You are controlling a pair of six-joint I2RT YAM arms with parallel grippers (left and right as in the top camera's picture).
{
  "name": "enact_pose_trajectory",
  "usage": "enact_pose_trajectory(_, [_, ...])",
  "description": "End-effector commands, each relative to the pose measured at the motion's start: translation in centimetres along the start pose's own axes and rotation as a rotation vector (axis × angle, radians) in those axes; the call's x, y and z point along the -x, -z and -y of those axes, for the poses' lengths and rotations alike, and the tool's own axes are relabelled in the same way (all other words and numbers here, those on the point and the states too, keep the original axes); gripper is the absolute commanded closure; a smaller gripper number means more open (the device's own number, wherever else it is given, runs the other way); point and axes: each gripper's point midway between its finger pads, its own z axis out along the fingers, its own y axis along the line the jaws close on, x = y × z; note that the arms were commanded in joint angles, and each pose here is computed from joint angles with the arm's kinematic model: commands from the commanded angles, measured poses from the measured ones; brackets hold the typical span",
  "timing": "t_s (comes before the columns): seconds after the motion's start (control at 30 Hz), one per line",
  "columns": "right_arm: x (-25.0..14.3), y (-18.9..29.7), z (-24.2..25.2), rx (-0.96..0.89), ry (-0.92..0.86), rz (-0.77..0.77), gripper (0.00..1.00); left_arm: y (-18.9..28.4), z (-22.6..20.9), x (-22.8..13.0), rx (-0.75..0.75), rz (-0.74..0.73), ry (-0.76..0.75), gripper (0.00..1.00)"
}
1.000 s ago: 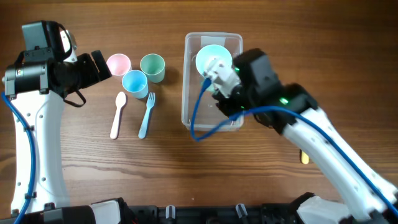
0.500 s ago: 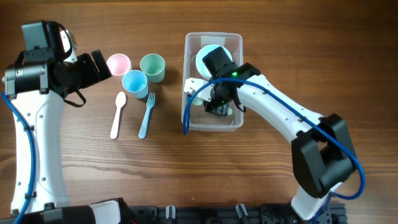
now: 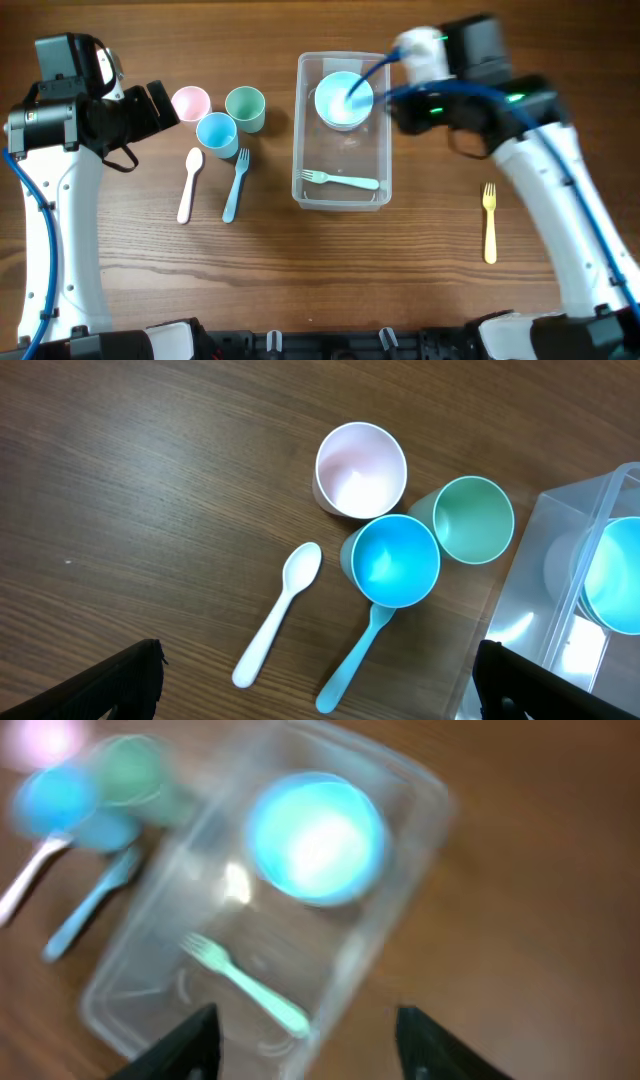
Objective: Pack container
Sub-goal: 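Grasp the yellow fork with the right gripper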
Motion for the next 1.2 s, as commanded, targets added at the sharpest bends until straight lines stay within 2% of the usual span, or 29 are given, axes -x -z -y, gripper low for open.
enact_pose_trajectory(0.0, [-4.8,-1.0,5.7,-0.099,-0.36,-0.142,0.39,0.2,0.0,0.5,-0.002,0.012,-0.018,0.0])
enact_pose_trajectory(0.3, [-17.3,-4.6,14.6,-0.257,-0.661,-0.342,0.33,0.2,0.0,0.5,-0.002,0.012,-0.018,0.0])
enact_pose_trajectory(0.43, [-22.2,-5.3,17.0,-0.372,-0.713,-0.403,0.3,0.2,0.0,0.5,-0.002,0.012,-0.018,0.0])
enact_pose_trajectory(0.53, [-23.7,-5.8,17.4,-0.378,-0.741,-0.41,0.32,0.2,0.0,0.5,-0.002,0.012,-0.018,0.0])
enact_pose_trajectory(0.7, [-24.9,-6.1,16.9,-0.377,-0.765,-0.442,0.43,0.2,0.0,0.5,-0.002,0.012,-0.018,0.0])
enact_pose_trajectory(0.87, [-26.1,-7.2,16.0,-0.325,-0.731,-0.451,0.41,0.2,0.0,0.5,-0.002,0.012,-0.018,0.0])
enact_pose_trajectory(0.97, [-26.6,-7.6,15.9,-0.319,-0.706,-0.472,0.36,0.2,0.0,0.5,-0.002,0.012,-0.018,0.0])
enact_pose_trajectory(1.17, [-28.6,-9.6,16.1,-0.305,-0.691,-0.562,0.41,0.2,0.0,0.5,-0.002,0.013,-0.018,0.0])
